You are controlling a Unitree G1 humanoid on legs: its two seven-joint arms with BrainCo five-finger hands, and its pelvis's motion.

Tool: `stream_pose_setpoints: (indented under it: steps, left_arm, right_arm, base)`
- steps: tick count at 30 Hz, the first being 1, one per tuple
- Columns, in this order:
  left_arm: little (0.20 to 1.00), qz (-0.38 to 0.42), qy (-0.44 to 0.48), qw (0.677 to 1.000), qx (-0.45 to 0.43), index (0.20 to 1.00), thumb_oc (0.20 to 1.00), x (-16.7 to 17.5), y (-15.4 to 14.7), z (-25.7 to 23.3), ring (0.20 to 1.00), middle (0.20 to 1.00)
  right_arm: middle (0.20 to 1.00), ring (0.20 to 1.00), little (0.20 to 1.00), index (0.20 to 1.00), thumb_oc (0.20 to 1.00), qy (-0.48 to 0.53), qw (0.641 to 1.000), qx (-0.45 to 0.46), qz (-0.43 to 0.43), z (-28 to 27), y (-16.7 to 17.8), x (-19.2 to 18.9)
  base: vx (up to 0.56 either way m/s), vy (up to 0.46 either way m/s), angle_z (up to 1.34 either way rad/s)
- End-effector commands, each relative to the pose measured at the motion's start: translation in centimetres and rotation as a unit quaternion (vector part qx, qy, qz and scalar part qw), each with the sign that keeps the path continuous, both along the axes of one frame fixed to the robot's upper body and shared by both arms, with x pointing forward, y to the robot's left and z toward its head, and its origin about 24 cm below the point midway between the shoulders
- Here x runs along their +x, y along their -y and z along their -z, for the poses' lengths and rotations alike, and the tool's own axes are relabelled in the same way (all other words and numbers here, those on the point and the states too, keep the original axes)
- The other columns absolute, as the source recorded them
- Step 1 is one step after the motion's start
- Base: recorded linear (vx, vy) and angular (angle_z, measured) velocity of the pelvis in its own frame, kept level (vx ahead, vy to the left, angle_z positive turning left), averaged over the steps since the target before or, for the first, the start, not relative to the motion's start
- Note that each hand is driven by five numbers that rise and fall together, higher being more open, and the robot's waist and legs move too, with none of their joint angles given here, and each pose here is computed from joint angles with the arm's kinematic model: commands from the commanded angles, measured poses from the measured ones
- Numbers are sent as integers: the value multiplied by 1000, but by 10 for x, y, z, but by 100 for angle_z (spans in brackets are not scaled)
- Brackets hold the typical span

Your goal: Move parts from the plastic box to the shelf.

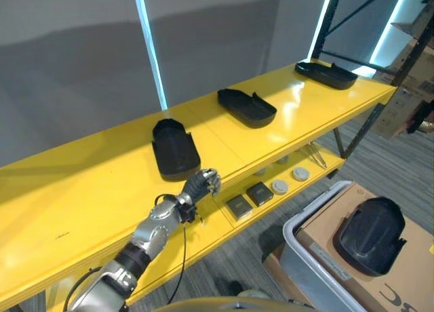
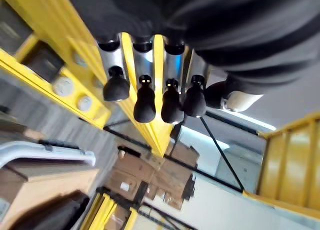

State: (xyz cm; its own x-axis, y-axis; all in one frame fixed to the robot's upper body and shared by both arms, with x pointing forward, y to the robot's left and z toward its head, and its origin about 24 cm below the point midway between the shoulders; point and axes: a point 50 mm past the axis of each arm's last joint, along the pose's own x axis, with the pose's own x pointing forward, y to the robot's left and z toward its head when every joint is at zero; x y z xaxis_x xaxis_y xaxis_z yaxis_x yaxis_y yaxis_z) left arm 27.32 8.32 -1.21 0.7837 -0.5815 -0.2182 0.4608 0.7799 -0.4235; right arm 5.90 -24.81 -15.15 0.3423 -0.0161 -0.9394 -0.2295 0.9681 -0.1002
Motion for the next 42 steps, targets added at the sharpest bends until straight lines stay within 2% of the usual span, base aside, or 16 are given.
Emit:
stream_pose_setpoints:
  steps: [1, 13, 30, 42]
  left_arm:
    - [200, -20, 69, 997, 11, 200, 200, 25, -6, -25, 200, 200]
    - [200, -50, 68, 996, 12, 200, 200, 30, -6, -22, 200, 200]
    - [200, -113, 136, 984, 0, 200, 200, 61, -8, -79, 200, 200]
    - [200, -163, 68, 981, 76, 200, 200, 65, -21, -45, 200, 200]
  right_arm:
    - [1000, 1000, 1000, 1000, 1000, -10, 999, 7, -31, 2, -3, -3]
    - [1000, 1000, 1000, 1000, 1000, -12, 999, 8, -33, 4, -6, -4]
    - [1000, 1000, 1000, 1000, 1000, -22, 999, 4, -42, 3, -1, -9]
    - [1000, 1000, 1000, 1000, 1000, -31, 998, 4, -57, 5, -6, -14]
  base:
    - [15, 2, -4]
    - [7, -1, -3]
    - [3, 1, 0]
    - [5, 1, 0]
